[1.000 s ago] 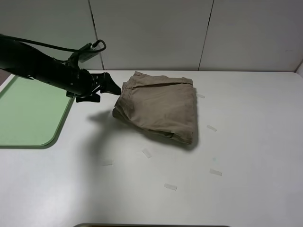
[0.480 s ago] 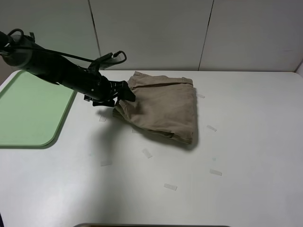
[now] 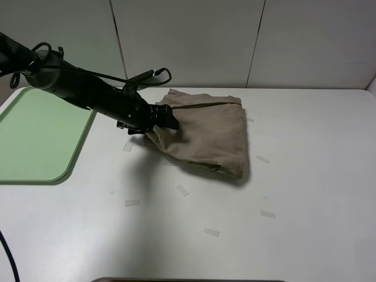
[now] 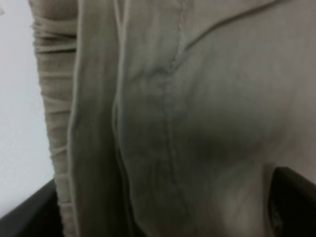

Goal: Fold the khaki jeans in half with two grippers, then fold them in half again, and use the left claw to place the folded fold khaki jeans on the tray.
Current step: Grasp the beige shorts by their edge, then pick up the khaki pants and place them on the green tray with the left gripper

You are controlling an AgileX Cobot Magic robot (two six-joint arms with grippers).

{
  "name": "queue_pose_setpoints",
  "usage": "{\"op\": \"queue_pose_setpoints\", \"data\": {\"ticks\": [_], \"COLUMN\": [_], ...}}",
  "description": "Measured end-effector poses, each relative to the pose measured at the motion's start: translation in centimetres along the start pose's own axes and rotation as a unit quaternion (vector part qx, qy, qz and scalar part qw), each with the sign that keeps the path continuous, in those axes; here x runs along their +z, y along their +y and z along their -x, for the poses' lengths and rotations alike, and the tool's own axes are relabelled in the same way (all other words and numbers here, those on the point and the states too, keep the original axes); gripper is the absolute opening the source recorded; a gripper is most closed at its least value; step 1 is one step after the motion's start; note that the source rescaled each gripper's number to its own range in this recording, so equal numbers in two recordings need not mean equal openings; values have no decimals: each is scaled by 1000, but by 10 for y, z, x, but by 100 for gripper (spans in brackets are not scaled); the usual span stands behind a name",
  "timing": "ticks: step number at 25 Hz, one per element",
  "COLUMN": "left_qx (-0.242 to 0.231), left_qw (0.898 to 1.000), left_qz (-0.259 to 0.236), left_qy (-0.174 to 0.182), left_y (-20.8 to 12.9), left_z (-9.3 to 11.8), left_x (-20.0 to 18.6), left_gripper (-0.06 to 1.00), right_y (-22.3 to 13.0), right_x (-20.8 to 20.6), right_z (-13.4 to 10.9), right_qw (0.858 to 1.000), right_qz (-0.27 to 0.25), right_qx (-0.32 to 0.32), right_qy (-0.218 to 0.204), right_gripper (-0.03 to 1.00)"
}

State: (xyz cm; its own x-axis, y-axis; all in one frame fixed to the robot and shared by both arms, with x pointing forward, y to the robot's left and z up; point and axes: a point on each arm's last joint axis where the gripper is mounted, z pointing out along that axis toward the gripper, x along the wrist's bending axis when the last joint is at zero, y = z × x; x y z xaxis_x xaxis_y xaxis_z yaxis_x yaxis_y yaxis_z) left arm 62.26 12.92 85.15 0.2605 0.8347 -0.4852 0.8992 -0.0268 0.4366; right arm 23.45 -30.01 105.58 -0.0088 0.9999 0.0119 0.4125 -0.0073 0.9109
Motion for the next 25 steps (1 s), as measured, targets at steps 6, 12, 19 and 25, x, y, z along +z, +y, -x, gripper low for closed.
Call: {"op": "queue_pose_setpoints", "data": {"ticks": [6,12,19,25], "left_qx": [5,9,27,152], "left_qw": [1000,1000,1000,988], "left_qz": [-8,-11,-15,-31], "left_qy": [3,0,-5,-12], "left_y": [-6,-9,-8,0], "left_z": [6,12,17,35], "left_x": [8,11,9,-13], "left_gripper": [33,5,5,5], "right_y": [0,0,0,0], "right_x": [0,0,0,0], "right_z": [0,0,0,0], "right_qw": [1000,1000,1000,1000], "right_qz": [0,0,0,0], "right_qx": [0,0,0,0], "right_qy": [0,0,0,0], "right_gripper": [100,100,100,100]}}
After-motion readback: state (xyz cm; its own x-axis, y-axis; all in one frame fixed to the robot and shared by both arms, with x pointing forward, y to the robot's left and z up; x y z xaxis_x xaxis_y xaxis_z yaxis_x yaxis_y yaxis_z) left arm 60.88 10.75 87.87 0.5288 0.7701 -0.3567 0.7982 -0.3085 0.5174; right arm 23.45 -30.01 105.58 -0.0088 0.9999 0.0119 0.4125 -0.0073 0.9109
